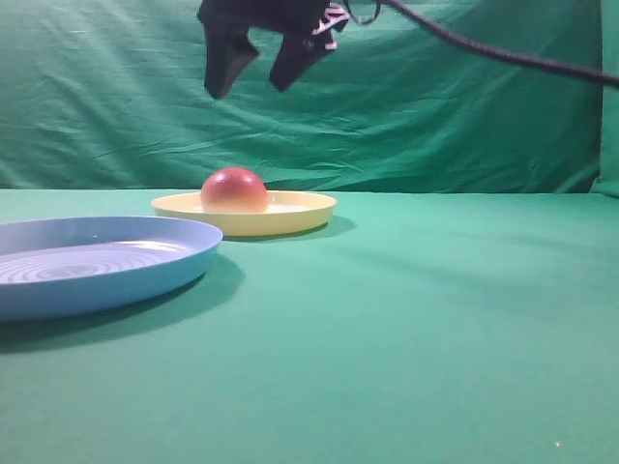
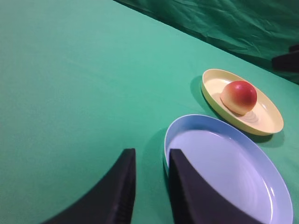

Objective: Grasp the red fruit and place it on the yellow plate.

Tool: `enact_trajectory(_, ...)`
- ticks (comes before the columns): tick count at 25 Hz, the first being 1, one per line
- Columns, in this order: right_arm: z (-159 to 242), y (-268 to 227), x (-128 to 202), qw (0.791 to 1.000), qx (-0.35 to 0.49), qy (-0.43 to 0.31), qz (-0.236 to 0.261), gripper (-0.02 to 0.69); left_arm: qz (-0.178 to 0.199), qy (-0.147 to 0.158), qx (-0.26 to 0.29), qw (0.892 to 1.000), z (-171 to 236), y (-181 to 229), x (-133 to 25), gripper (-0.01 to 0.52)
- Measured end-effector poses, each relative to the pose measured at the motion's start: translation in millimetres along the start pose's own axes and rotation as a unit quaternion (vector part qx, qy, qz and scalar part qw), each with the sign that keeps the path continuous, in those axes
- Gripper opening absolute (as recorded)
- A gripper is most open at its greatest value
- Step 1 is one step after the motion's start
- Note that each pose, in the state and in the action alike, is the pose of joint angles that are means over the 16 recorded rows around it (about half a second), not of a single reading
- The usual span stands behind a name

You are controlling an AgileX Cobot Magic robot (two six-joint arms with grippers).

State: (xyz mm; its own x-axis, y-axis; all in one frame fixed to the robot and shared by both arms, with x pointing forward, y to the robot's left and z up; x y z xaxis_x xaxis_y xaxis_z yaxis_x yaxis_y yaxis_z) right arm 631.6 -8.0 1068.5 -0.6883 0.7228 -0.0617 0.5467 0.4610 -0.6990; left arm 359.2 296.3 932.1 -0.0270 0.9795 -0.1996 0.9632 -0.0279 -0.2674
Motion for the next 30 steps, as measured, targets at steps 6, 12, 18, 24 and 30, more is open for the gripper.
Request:
enact_trajectory(6, 8.8, -70.5, 6.4, 0.999, -0.015, 0.037, -0.001, 0.020, 0.000, 0.000, 0.000, 1.000, 0.0, 0.0, 0.0, 0.157)
enact_trajectory(12, 43.5, -129.5, 14.9, 0.997, -0.057, 0.058, 0.003, 0.000, 0.000, 0.000, 0.000, 1.000, 0.0, 0.0, 0.0, 0.157)
enact_trajectory(18, 99.6, -179.6, 25.6, 0.993, -0.103, 0.064, 0.007, 0.000, 0.000, 0.000, 0.000, 1.000, 0.0, 0.0, 0.0, 0.157)
enact_trajectory(24, 151.8, -218.8, 35.3, 0.988, -0.137, 0.064, 0.010, 0.000, 0.000, 0.000, 0.000, 1.000, 0.0, 0.0, 0.0, 0.157)
enact_trajectory(30, 186.2, -243.9, 40.7, 0.985, -0.159, 0.057, 0.016, 0.000, 0.000, 0.000, 0.000, 1.000, 0.0, 0.0, 0.0, 0.157)
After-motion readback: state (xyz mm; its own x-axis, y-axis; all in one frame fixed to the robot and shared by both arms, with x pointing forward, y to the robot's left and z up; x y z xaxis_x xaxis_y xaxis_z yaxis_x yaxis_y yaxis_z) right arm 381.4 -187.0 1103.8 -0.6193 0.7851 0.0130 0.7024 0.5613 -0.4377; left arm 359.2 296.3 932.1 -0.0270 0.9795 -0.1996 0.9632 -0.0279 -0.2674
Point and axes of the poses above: a point on each arm's last joint axis where the gripper is mounted, y pointing out along that axis toward the gripper, x along the wrist's bending axis when the last joint is at zero, z = x × y, the point moved 7 cm from there along y, pointing out along that axis toward the gripper, and after that the axes turned 3 degrees about y, right-handed, at the moved point
